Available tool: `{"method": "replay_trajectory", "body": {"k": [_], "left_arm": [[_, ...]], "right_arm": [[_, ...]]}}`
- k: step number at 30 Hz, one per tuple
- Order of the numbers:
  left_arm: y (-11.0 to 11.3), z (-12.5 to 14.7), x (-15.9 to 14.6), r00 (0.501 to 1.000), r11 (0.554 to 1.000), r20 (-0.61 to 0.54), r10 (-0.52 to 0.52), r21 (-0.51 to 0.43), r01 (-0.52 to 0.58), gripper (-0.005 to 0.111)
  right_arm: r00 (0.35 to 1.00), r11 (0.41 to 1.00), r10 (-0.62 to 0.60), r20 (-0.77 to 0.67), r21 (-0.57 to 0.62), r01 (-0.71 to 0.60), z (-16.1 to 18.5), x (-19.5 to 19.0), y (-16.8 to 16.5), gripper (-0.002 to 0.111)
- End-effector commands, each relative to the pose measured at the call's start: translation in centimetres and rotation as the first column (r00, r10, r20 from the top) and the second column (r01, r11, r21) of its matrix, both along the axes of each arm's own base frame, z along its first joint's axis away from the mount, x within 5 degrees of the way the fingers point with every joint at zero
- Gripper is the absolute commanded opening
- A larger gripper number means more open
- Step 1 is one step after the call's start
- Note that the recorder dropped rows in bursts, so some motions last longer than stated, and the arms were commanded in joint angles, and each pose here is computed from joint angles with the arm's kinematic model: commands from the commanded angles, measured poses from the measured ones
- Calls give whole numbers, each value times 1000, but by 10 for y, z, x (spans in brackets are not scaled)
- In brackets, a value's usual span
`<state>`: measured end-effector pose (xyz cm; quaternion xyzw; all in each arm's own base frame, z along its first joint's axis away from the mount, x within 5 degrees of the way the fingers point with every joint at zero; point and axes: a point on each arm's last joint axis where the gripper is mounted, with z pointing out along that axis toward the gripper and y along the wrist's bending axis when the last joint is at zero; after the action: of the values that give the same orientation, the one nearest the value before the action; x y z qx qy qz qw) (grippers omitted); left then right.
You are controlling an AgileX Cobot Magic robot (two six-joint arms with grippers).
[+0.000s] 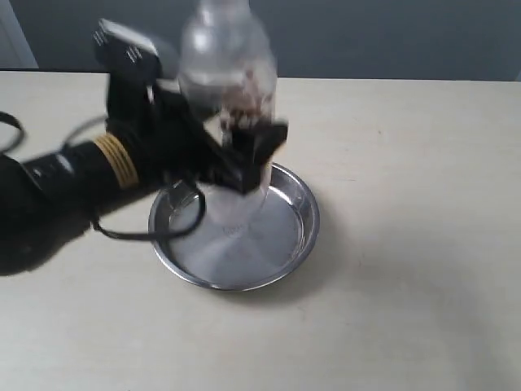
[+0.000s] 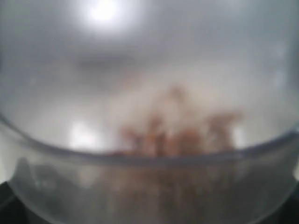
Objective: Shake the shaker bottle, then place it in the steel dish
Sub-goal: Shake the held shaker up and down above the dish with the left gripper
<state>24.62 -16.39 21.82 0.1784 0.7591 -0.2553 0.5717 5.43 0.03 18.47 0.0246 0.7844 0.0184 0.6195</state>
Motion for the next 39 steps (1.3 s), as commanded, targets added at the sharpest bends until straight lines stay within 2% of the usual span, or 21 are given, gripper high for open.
{"method": "replay_trajectory", "body": {"k": [1, 3, 5, 8, 10, 11, 12, 15, 17, 18, 20, 22, 24, 25, 27, 30, 32, 34, 36, 38, 39], "left_arm": [[-4, 39, -9, 989, 989, 136, -65, -124, 82, 0], [0, 88, -19, 950, 985, 301, -83, -119, 124, 0], [4, 95, -22, 952, 990, 297, -73, -90, 104, 0], [1, 35, -12, 995, 998, 78, -61, 25, 59, 0], [1, -4, -4, 999, 999, -39, -20, 28, 21, 0], [0, -6, -3, 999, 1000, -36, -18, 9, 19, 0], [-1, 3, -4, 999, 999, 6, -37, -31, 38, 0], [-5, 67, -20, 958, 970, 254, -135, -165, 181, 0], [-1, 98, -29, 920, 972, 366, -141, -125, 199, 0], [2, 98, -28, 927, 982, 355, -119, -98, 164, 0], [3, 67, -17, 975, 996, 208, -71, -40, 81, 0], [2, 9, -6, 1000, 999, 9, -21, 28, 20, 0], [-1, -23, 0, 998, 999, -67, -4, 42, 7, 0], [-2, -23, 0, 998, 999, -61, -19, 33, 21, 0], [-8, 6, -7, 994, 994, 42, -98, -34, 100, 0], [-3, 73, -20, 957, 982, 266, -114, -116, 149, 0], [3, 88, -25, 954, 984, 288, -86, -127, 126, 0], [2, 62, -20, 982, 993, 174, -76, -71, 89, 0], [2, 15, -11, 999, 999, 21, -40, 17, 39, 0], [2, -19, -3, 995, 999, -97, 23, 36, -19, 0], [0, -20, -2, 994, 1000, -110, 26, 9, -25, 0]], "right_arm": [[1000, 1000, 4, 15, -3, -4, 1, 0, 0, -1], [1000, 1000, 4, 15, -3, -4, 1, 0, 0, -1], [1000, 1000, 4, 15, -3, -4, 1, 0, 0, -1], [1000, 1000, 4, 15, -3, -4, 1, 0, 0, -1], [1000, 1000, 4, 15, -3, -4, 1, 0, 0, -1], [1000, 1000, 4, 15, -3, -4, 1, 0, 0, -1], [1000, 1000, 4, 15, -3, -4, 1, 0, 0, -1], [1000, 1000, 3, 15, -4, -3, 1, 0, 0, -1], [1000, 1000, 3, 15, -4, -3, 1, 0, 0, -1], [1000, 1000, 3, 15, -4, -3, 1, 0, 0, -1], [1000, 1000, 3, 15, -4, -3, 1, 0, 0, -1], [1000, 1000, 3, 15, -4, -3, 1, 0, 0, -1], [1000, 1000, 3, 15, -4, -3, 1, 0, 0, -1], [1000, 1000, 3, 15, -4, -3, 1, 0, 0, -1], [1000, 1000, 3, 15, -4, -3, 1, 0, 0, -1], [1000, 1000, 3, 15, -4, -3, 1, 0, 0, -1], [1000, 1000, 3, 15, -4, -3, 1, 0, 0, -1], [1000, 1000, 3, 15, -4, -3, 1, 0, 0, -1], [1000, 1000, 3, 15, -4, -3, 1, 0, 0, -1], [1000, 1000, 3, 15, -4, -3, 1, 0, 0, -1], [1000, 1000, 3, 15, -4, -3, 1, 0, 0, -1]]}}
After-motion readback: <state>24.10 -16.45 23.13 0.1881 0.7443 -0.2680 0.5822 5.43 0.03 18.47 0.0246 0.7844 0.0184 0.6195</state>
